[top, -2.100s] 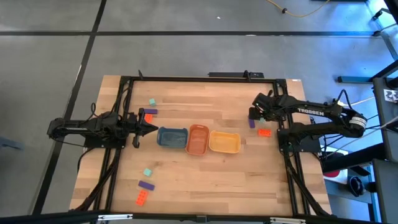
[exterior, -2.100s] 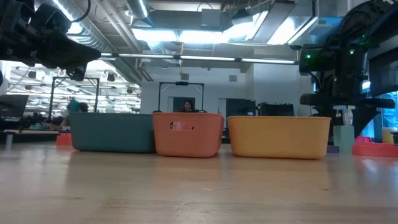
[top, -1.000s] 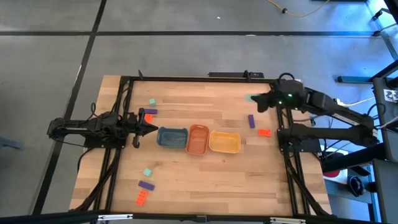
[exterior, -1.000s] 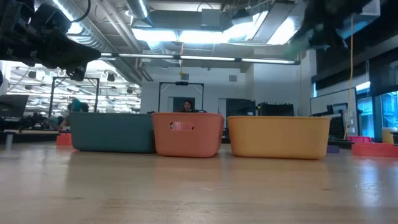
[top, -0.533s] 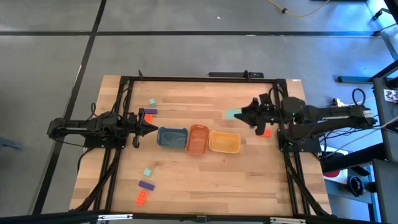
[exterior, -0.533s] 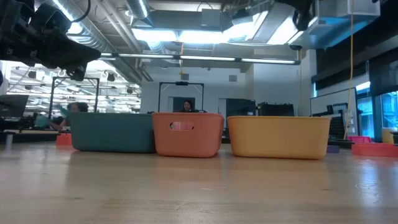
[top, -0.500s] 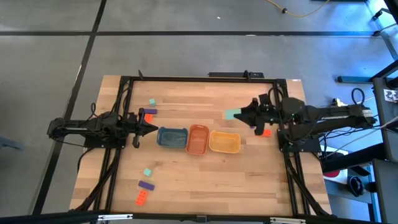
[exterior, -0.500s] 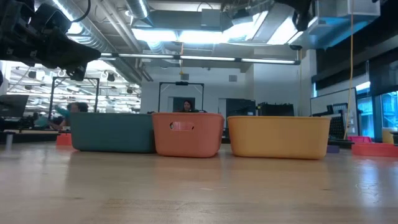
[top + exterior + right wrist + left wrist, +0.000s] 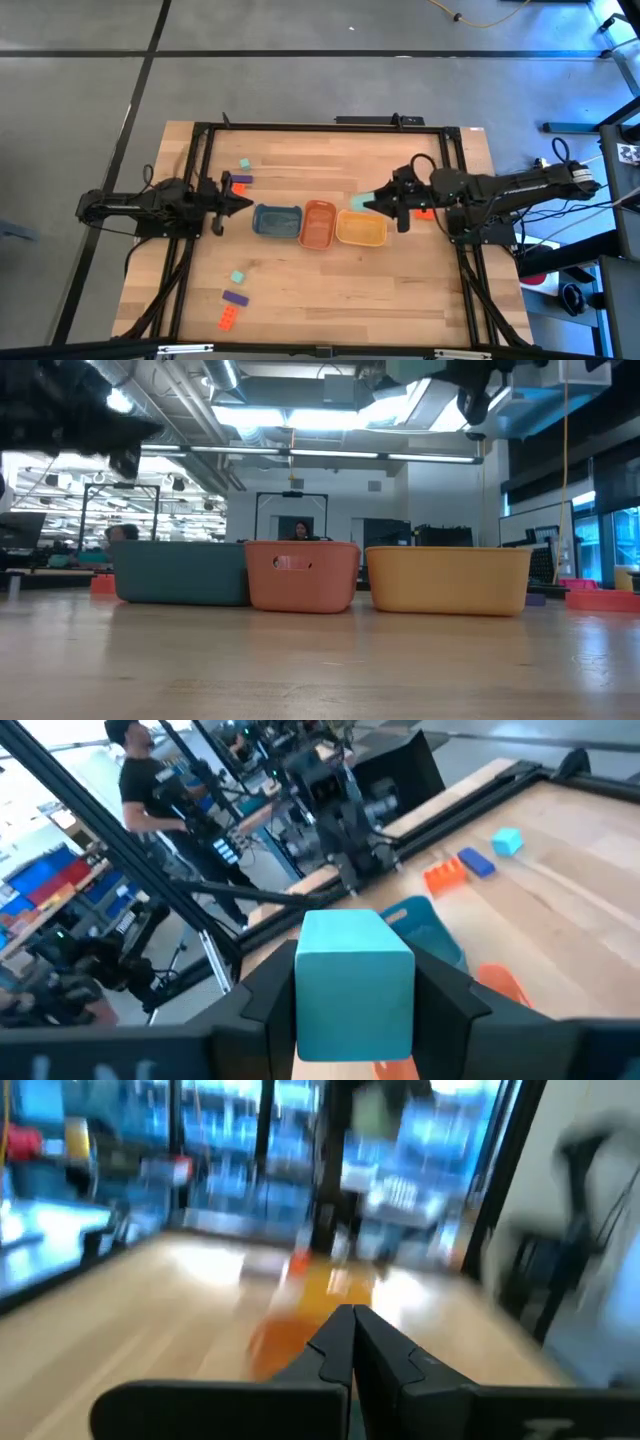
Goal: Sort & place blocks by color
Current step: Put the top right light blue rectangular block into the yellow bin
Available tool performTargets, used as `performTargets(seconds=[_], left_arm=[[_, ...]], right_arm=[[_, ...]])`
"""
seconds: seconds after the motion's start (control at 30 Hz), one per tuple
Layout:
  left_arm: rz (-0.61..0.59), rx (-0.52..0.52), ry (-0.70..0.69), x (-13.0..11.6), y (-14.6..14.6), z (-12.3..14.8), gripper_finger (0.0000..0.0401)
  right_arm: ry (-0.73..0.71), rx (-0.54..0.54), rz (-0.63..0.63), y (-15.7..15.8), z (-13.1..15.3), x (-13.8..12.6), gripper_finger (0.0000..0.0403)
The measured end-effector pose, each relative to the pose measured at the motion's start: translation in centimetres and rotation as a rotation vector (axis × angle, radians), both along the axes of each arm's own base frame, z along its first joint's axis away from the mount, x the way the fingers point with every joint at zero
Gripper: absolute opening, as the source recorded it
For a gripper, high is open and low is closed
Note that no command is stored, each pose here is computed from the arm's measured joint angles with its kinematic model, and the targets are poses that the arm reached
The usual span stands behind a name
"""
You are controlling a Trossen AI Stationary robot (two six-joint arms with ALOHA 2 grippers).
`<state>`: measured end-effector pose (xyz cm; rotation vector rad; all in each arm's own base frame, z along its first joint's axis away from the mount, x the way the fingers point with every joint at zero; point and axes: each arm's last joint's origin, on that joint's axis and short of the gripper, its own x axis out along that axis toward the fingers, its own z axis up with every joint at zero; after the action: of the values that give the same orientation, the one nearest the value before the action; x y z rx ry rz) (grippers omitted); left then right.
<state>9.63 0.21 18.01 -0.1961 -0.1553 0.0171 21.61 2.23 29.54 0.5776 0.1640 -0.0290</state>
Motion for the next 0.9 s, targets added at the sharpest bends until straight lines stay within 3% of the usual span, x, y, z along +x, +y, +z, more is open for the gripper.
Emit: performTargets(seconds=[0.1,0.33,0.6,0.77,0.9], left_arm=[[0.005,-0.090,-0.108,-0.2,0.1,1.4,0.0000],[0.074,-0.091,-0.003,0.8,0.3,6.8,0.0018],[0.045,-0.073,0.085,5.3,0.2,12.9,0.0127],[0.033,-0.143,0.159,9.0,0.3,14.2,0.0195],[0.037,-0.132,0.172,11.2,0.3,15.2,0.0233]], right_arm=[[-0.008,0.001,0.000,0.1,-0.2,0.6,0.0137],[-0.102,-0.070,0.009,0.2,0.0,1.8,0.0137],[-0.157,-0.141,0.015,0.2,0.5,2.0,0.0137],[-0.185,-0.171,0.017,0.2,0.7,2.0,0.0137],[-0.197,-0.210,0.018,0.2,0.8,2.1,0.0137]])
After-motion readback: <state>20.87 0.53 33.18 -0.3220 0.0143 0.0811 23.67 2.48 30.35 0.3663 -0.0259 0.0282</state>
